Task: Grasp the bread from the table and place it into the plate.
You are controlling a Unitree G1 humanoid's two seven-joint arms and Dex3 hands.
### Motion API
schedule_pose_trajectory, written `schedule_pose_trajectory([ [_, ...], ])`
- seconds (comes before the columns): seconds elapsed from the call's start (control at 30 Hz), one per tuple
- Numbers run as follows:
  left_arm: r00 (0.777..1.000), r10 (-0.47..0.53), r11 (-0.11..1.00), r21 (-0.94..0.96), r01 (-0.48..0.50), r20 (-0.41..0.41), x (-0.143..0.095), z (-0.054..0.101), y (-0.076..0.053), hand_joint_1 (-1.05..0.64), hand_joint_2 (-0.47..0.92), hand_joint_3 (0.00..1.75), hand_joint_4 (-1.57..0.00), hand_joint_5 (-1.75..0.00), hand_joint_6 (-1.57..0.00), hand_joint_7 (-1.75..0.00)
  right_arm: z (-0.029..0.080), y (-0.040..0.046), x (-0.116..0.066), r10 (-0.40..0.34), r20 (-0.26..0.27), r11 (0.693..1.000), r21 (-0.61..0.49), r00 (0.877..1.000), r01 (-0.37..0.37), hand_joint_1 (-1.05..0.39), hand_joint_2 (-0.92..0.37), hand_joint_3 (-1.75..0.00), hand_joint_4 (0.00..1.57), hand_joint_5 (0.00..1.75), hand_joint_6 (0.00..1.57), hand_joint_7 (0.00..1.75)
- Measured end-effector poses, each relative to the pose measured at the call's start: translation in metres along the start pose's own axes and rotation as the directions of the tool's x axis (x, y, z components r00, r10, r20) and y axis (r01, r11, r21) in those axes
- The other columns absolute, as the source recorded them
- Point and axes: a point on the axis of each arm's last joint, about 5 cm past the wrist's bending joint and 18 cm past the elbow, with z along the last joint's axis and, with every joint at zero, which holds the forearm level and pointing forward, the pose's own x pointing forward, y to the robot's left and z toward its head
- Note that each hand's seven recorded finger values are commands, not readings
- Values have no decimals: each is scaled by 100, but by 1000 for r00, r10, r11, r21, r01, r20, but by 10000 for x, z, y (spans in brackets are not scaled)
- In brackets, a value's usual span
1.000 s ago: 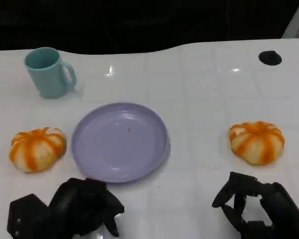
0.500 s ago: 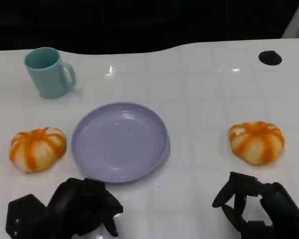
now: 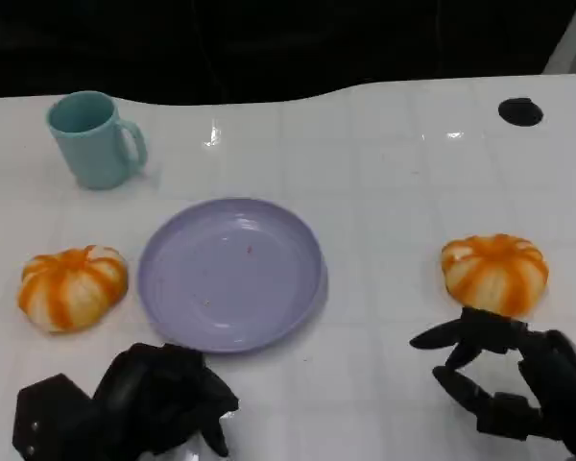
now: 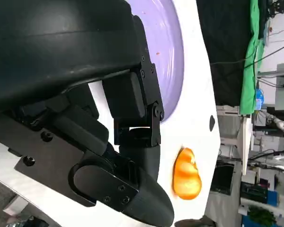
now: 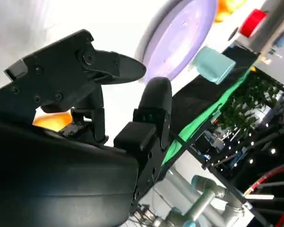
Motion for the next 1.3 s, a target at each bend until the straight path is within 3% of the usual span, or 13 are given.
schedule_pose_trajectory([
  [0.2, 1000, 0, 1000, -2, 0, 2, 2, -4, -6, -105, 81, 1, -144, -104, -153, -55, 20, -207, 113, -24, 59, 986, -163, 998, 34, -42, -92, -9, 36, 68, 65, 16],
  [0.33, 1000, -2, 1000, -5, 2, 3, 7, -7, -17, -105, 81, 1, -145, -104, -154, -55, 72, -282, 163, -12, 46, 964, -264, 999, 24, -44, -92, -6, 28, 56, 59, 10],
  [0.47, 1000, -3, 1000, -4, 3, 3, 9, -8, -20, -105, 81, 1, -145, -104, -154, -55, 103, -344, 186, 0, 4, 921, -388, 1000, 1, -46, -92, -9, 15, 49, 49, 4],
  [0.7, 1000, -2, 1000, -7, 2, 4, 13, -8, -22, -105, 81, 0, -145, -103, -154, -55, 130, -453, 266, 3, -105, 814, -578, 994, -64, -51, -90, -1, 1, 49, 37, 0],
  [0.8, 1000, -2, 1000, -7, 2, 3, 14, -8, -25, -105, 81, 1, -146, -103, -154, -55, 139, -455, 322, 11, -144, 782, -615, 989, -99, -50, -89, 0, 0, 49, 35, 0],
  [1.0, 1000, -3, 1000, -5, 3, 4, 14, -5, -27, -105, 81, 1, -145, -102, -154, -55, 139, -413, 405, 24, -203, 749, -645, 979, -153, -45, -85, 0, 0, 47, 33, 0],
  [1.3, 1000, -5, 1000, -4, 5, 7, 8, 1, -34, -105, 81, 1, -145, -102, -153, -55, 49, -315, 522, 56, -286, 724, -648, 957, -236, -42, -84, 0, 0, 36, 26, 0],
])
